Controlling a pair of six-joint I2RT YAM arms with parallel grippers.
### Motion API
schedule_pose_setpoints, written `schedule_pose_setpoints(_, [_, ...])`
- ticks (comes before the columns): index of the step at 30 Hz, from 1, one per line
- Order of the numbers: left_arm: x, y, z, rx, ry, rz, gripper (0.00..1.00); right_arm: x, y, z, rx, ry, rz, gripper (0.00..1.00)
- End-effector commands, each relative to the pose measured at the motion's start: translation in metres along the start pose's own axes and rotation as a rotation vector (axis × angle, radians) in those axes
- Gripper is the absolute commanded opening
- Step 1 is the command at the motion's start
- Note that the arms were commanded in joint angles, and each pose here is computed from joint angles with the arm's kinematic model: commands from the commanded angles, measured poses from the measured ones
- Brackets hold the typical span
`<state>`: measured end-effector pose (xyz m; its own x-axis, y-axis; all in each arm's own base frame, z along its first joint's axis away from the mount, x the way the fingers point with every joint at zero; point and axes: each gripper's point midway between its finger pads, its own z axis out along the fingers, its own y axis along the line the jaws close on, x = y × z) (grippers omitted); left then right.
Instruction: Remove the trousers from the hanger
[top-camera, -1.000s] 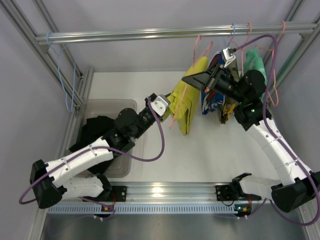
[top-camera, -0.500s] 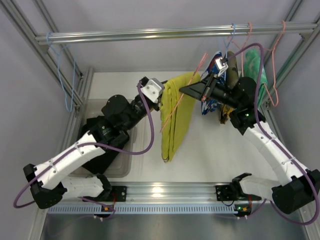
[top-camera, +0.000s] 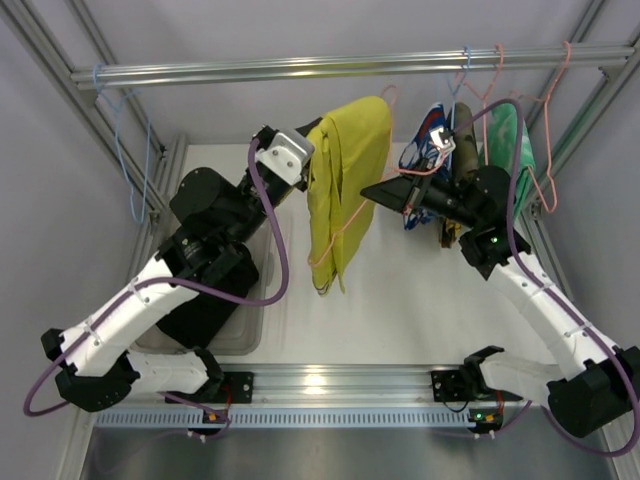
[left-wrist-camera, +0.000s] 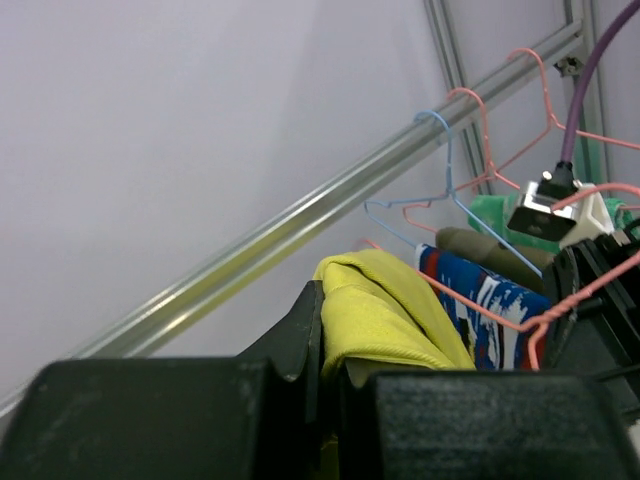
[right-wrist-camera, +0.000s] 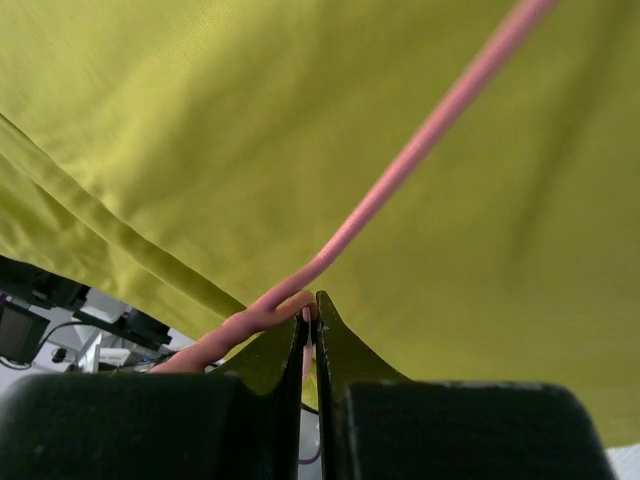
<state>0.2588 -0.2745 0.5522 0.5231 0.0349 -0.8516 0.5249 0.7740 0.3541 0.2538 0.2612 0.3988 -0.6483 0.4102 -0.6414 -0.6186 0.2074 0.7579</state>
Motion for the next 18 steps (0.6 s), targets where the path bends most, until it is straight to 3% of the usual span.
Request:
schedule_pose_setpoints(1, [-0.116,0.064,-0.016,-0.174,-0.331,0.033,0.0,0.002,0.005,-0.005,-0.029,-0.006,-0.087,0.0])
schedule_pose_setpoints(18, [-0.228,0.151,-0.074,-0.453,-0.51,0.298,0.0,0.014,-0.009,-0.009,0.022,0.025,-0.108,0.0])
